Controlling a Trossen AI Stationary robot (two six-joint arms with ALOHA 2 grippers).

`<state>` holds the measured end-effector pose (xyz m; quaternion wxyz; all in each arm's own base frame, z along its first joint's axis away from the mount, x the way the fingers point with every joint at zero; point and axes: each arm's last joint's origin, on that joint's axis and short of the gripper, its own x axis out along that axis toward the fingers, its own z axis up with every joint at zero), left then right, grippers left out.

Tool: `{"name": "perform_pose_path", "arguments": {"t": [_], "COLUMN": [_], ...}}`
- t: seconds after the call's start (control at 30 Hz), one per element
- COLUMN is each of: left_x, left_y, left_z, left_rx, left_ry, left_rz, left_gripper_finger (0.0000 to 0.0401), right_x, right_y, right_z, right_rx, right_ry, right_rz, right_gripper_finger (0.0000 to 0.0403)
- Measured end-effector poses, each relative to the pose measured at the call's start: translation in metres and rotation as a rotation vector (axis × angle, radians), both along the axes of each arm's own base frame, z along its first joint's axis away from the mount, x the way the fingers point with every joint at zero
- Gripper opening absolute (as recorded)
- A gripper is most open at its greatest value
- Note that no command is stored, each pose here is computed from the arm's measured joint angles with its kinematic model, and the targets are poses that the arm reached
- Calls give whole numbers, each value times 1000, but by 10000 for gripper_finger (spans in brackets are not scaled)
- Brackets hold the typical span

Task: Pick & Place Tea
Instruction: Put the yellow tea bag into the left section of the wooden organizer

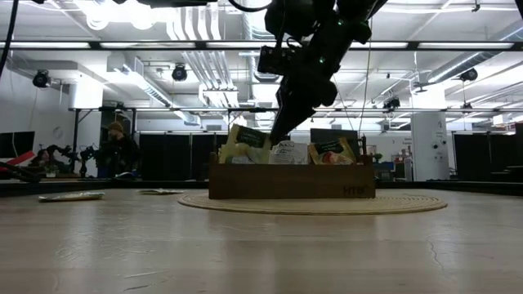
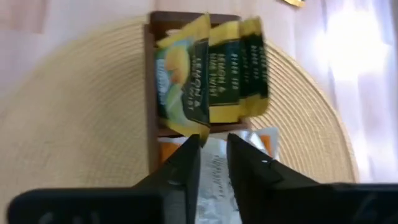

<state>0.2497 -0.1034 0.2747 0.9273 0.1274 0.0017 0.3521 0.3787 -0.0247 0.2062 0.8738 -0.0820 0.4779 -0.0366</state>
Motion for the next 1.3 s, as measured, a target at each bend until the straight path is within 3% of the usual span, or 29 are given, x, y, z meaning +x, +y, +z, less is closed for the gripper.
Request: {"name": "perform_pose_path", "arguments": {"t": [0.27,0.57,0.87,1.3], "left_x": [0,0,0,0], "left_y": [0,0,0,0], "left_z": [0,0,0,0], "left_rx": [0,0,0,0], "left_ry": [0,0,0,0], "left_rz": [0,0,-1,-2], "left_gripper_finger": [153,153,153,153], "right_x": [5,8,12,10], "right_y": [-1,1,3,3], "right_z": [4,6,1,-2], "right_rx": [-24,-26,22,7], "right_ry": [-65,-94,-201,-195], "right_rz": [-9,22,66,76], "right_gripper_finger": [125,132,108,52]}}
